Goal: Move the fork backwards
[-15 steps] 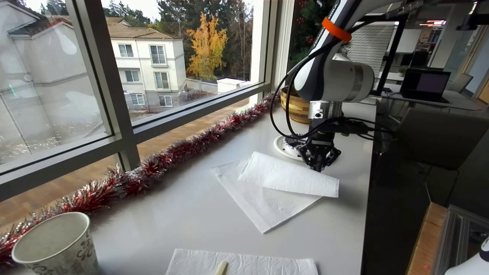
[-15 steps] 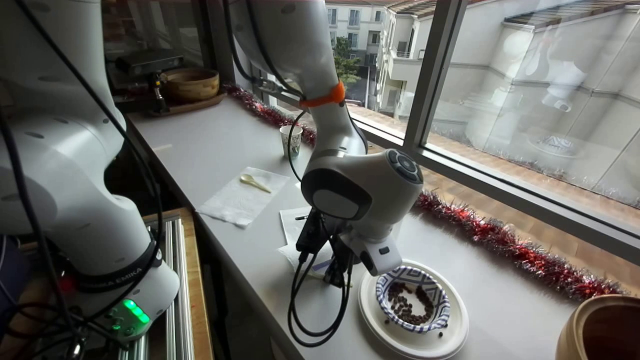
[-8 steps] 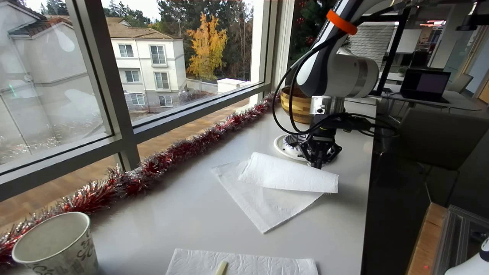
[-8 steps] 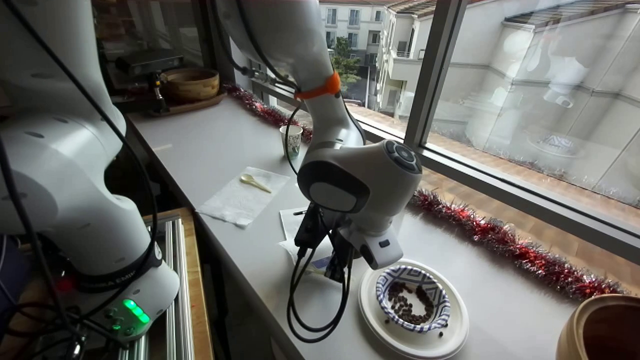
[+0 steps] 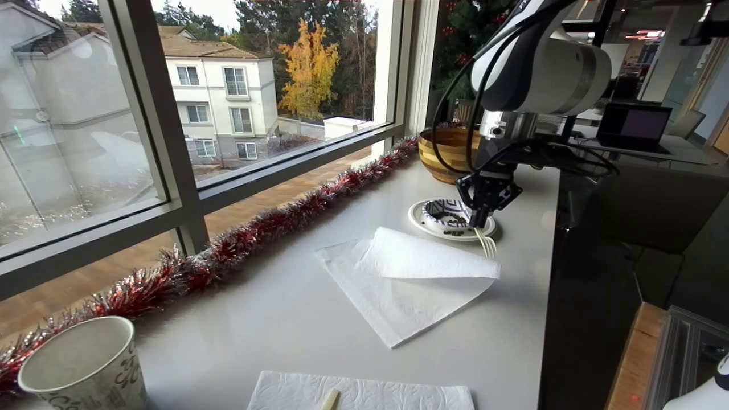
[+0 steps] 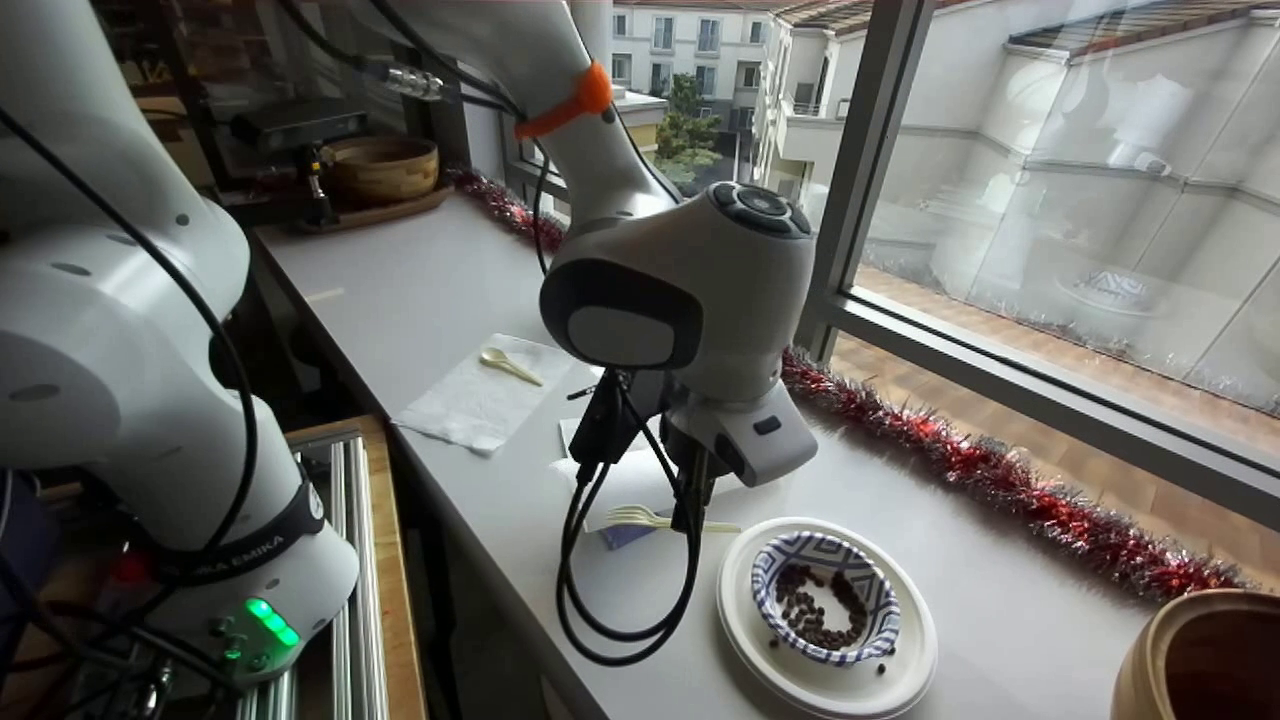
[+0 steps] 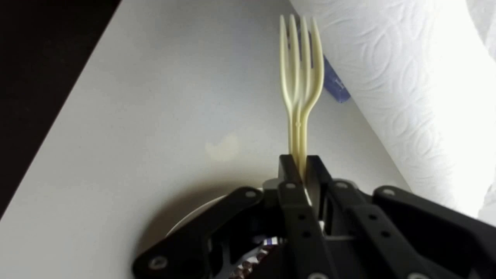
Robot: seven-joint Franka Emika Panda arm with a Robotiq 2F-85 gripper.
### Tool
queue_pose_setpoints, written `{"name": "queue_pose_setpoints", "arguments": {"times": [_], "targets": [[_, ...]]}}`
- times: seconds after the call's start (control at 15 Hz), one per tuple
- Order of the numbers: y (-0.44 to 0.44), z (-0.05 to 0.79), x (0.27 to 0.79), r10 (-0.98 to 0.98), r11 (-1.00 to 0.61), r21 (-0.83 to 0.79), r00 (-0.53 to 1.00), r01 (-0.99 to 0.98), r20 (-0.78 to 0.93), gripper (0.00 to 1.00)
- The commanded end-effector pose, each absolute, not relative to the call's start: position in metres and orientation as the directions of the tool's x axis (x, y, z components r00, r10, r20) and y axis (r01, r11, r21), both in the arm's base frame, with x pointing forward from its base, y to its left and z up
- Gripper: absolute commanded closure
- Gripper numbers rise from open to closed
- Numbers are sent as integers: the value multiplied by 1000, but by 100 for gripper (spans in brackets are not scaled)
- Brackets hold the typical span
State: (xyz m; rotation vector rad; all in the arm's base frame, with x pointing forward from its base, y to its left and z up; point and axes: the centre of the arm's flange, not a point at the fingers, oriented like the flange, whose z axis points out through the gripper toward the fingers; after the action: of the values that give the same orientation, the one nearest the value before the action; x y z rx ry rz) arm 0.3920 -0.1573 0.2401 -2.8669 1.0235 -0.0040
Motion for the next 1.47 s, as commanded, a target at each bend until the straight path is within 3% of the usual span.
{"name": "queue_pose_setpoints", "arguments": {"times": [0.0,0.33,0.4,0.47,0.8,0.87,1.4], "targets": [[-159,280,376,-713,-698,-191,696,-691,86,95],[-166,307,375,-802,-587,-297,592,-753,83,95],[-169,297,386,-768,-632,-255,636,-732,78,96],[-170,300,386,-770,-630,-260,633,-732,82,89],[-169,297,386,-769,-631,-256,635,-733,77,89],[-169,297,386,-769,-631,-256,635,-733,77,97],[-201,309,511,-959,-271,-385,280,-882,35,97]]}}
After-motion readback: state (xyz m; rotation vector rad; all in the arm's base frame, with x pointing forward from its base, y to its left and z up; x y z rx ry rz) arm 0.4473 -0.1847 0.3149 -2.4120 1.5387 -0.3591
